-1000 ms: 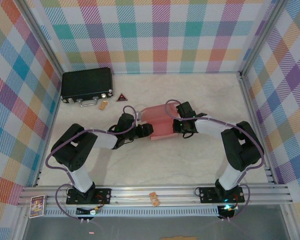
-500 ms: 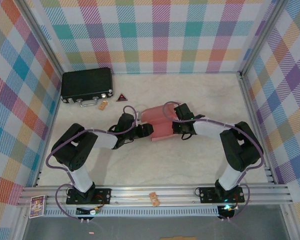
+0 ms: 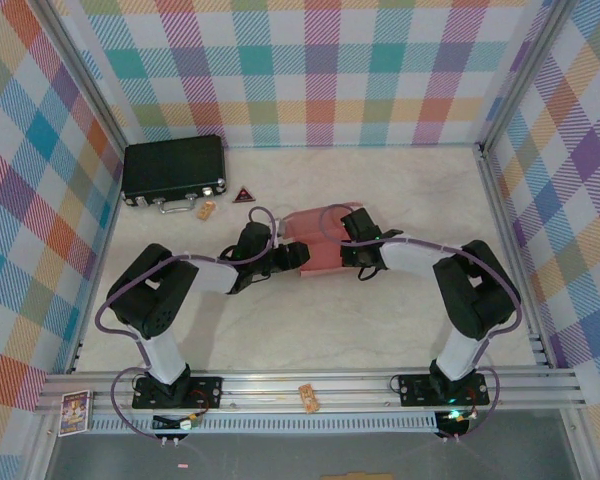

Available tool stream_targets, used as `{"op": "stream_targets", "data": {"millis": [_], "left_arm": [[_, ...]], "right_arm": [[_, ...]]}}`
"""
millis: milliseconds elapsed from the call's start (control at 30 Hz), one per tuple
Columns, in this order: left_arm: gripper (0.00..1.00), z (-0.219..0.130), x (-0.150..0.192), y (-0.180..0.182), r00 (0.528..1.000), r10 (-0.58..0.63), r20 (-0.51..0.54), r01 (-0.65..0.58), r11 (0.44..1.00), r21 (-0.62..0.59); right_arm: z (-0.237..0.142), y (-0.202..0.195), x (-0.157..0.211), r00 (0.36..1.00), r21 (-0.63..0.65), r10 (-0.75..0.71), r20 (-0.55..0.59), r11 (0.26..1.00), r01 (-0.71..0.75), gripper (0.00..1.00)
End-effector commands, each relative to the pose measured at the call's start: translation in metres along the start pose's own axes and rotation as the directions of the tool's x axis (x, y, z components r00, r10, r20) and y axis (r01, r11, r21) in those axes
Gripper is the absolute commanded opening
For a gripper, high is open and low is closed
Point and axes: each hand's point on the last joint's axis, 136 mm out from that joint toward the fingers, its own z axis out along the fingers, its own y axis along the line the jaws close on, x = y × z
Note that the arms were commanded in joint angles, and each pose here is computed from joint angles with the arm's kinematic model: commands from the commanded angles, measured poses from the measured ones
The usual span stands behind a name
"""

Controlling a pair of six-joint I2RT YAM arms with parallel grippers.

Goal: Fold the paper box

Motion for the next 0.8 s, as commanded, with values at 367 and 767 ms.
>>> {"op": "stream_targets", "data": {"millis": [367,767], "left_arm": [[0.57,0.009,0.005,-0.001,1.000,-0.020,-0.021,0.021,0.999,0.031],[0.57,0.006,0.005,-0.001,1.000,-0.013,-0.020,0.013,1.000,0.021]], "right_arm": [[0.013,-0.038,0.062,0.972,0.305,-0.073,-0.223,0.942,0.141,0.10],[0.007,-0.036,0.060,0.978,0.304,-0.050,-0.204,0.946,0.112,0.15]]}}
